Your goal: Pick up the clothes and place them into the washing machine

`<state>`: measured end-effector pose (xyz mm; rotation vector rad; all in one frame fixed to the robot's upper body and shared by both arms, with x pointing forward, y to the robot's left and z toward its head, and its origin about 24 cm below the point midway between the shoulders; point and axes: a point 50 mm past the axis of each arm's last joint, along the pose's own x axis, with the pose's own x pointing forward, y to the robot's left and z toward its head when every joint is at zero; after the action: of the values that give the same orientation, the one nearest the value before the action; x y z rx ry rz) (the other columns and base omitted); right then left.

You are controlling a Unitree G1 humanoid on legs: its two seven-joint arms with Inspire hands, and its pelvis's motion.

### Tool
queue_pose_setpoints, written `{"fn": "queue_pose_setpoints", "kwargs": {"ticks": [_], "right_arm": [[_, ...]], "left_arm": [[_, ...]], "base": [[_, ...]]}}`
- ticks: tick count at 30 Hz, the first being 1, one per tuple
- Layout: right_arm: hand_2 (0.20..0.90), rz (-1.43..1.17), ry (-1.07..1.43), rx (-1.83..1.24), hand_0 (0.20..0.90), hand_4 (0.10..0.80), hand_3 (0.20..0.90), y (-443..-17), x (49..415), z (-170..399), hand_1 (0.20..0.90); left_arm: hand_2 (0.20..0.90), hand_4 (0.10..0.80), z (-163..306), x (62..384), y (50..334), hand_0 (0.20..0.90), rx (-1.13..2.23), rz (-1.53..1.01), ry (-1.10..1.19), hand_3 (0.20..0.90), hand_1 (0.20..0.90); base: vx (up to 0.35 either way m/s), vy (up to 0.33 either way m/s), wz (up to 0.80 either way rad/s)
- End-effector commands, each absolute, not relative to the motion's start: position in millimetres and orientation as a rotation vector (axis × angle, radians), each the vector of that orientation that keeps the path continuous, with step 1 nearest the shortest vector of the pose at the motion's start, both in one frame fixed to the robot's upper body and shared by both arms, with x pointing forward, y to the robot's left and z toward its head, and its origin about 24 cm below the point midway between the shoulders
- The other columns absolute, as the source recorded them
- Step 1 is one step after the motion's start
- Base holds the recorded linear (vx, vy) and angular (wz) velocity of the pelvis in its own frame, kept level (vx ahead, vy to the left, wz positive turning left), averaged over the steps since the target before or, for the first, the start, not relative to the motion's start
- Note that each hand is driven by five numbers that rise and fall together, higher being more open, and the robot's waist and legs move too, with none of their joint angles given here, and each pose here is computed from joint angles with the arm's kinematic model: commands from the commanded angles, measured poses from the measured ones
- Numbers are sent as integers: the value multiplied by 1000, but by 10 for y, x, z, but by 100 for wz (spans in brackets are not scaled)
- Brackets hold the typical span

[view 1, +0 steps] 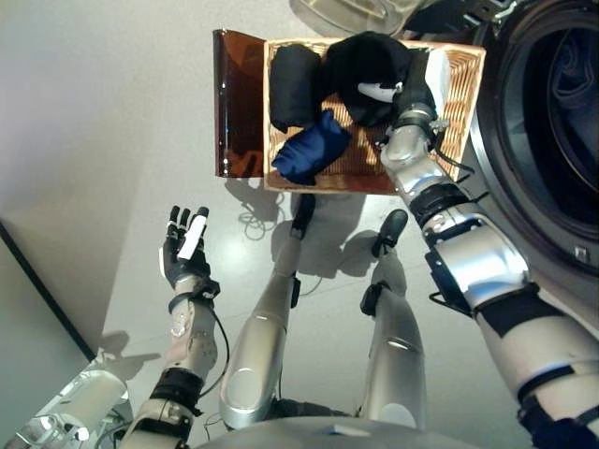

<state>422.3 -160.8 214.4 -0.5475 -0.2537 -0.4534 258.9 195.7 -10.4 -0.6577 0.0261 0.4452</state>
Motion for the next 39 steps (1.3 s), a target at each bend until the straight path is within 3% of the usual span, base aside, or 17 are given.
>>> {"fn": "queue_pose_setpoints", "kwargs": {"ticks": [1,22,30,39], "right_arm": [[200,-413,-524,-432,200,300,200,-1358,4140,2627,200],[200,-462,-507,55,200,300,200,-1729,3785,2003,200],[200,-656,-548,644,200,300,200,-2106,3667,1957,200],[200,-733,-568,989,200,300,200,-2431,3708,2012,200]], "left_arm": [[900,800,-108,2432,2196,900,-625,519,-31,900,900],[900,800,-443,2299,2208,900,-626,621,121,900,900],[900,800,-552,2242,2031,900,-667,586,176,900,900],[900,800,-633,2205,1923,900,-697,548,232,900,900]], "base": [[-7,7,-5],[21,-14,-10],[26,-10,-10],[25,-3,-4]]}}
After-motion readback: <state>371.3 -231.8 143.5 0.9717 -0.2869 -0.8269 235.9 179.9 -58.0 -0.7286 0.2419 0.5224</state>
